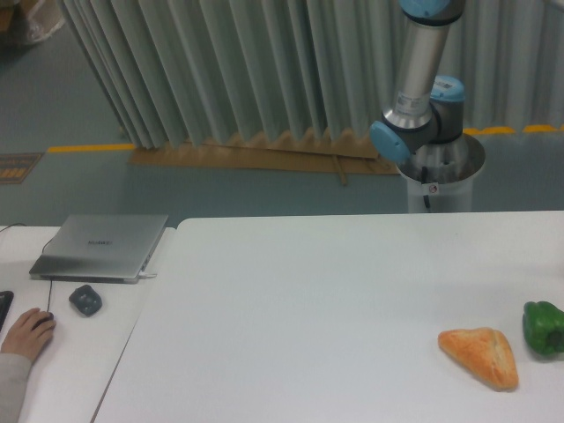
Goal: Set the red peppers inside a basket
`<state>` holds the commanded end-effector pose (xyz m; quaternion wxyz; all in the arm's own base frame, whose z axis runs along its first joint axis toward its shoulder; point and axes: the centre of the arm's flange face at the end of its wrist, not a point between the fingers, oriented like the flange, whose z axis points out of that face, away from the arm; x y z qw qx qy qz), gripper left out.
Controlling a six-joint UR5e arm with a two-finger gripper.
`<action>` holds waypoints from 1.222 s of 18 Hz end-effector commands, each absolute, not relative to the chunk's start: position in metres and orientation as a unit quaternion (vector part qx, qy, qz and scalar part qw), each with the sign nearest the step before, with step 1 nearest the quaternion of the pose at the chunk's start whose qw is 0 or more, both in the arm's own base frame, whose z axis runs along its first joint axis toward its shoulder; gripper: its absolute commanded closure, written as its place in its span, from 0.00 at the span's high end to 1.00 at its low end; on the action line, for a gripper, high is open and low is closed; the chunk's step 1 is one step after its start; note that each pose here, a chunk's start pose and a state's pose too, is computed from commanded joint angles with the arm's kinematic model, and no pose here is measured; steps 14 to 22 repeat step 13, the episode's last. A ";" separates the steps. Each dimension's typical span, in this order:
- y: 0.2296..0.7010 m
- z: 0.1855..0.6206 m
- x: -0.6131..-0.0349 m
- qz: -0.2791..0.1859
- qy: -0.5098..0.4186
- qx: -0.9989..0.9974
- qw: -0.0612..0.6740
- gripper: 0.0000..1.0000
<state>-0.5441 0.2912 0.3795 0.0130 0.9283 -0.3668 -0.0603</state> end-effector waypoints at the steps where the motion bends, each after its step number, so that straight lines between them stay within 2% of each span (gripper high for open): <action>1: 0.306 0.380 -0.536 -0.061 -0.365 0.929 0.011 1.00; 4: 0.337 0.380 -0.517 -0.061 -0.376 0.925 0.008 1.00; 8: 0.383 0.380 -0.484 -0.062 -0.339 0.939 0.003 1.00; 13: 0.415 0.385 -0.454 -0.067 -0.316 0.946 -0.004 1.00; 22: 0.415 0.385 -0.454 -0.067 -0.316 0.946 -0.004 1.00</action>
